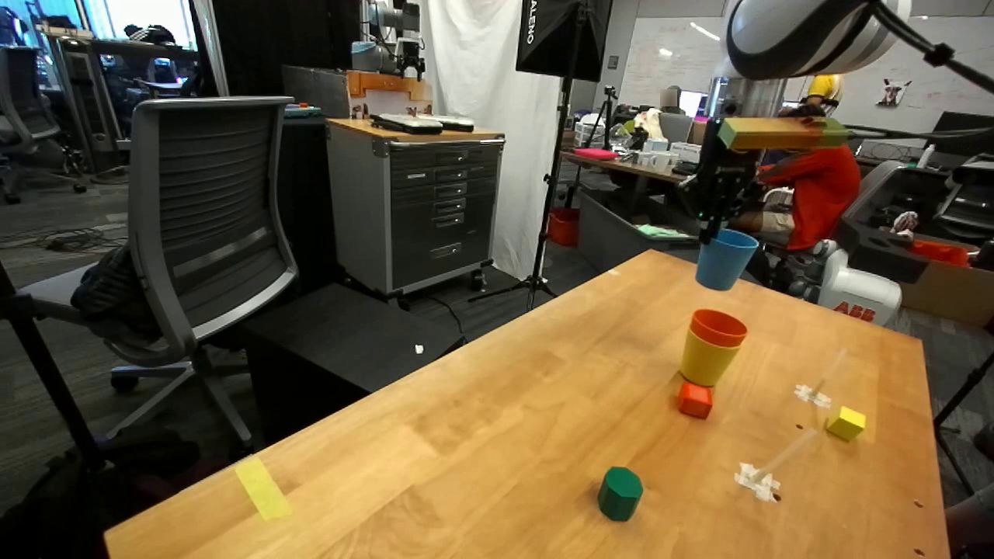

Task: Place the orange cup inside the yellow cup, put the blue cup inside the orange cup

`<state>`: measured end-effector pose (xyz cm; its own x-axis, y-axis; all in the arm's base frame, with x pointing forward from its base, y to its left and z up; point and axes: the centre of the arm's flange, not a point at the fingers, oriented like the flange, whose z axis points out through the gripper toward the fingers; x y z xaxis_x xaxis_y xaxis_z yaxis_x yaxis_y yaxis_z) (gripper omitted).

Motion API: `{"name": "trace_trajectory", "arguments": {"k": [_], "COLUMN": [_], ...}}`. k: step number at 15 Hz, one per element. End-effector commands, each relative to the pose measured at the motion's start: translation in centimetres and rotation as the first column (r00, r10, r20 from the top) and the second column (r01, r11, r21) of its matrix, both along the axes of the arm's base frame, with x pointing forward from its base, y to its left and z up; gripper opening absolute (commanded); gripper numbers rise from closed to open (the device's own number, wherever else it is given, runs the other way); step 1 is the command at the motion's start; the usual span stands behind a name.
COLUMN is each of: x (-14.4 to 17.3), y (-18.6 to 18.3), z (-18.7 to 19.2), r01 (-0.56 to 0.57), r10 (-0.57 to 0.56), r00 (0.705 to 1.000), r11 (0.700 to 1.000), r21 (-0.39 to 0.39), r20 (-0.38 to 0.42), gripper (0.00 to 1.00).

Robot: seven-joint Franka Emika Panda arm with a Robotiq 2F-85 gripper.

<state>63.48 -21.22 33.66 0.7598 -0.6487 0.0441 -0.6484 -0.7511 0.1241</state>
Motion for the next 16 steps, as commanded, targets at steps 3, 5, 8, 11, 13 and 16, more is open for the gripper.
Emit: {"name": "trace_trajectory", "arguments": {"k": [3,5,8,11,13,16], "x": [-4.4,-5.0,-5.6,-6.0,-6.4,-6.7], "y": [3.6,4.5,5.1,5.4,5.6,6.0], "z": [4.7,5.0,4.4,3.1,1.8,0.5], "r01": [-0.07,-0.09,-0.101,-0.114,-0.123,-0.133], "r10": [0.07,0.09,0.101,0.115,0.126,0.135], "r00": [0.997,0.996,0.994,0.992,0.99,0.988], "r11": [0.998,0.996,0.995,0.993,0.992,0.991], "r21": [-0.001,0.009,0.017,0.031,0.036,0.035], "r20": [-0.019,-0.022,-0.03,-0.049,-0.068,-0.075], "gripper": [0.01,0.01,0.01,0.01,0.01,0.01]}}
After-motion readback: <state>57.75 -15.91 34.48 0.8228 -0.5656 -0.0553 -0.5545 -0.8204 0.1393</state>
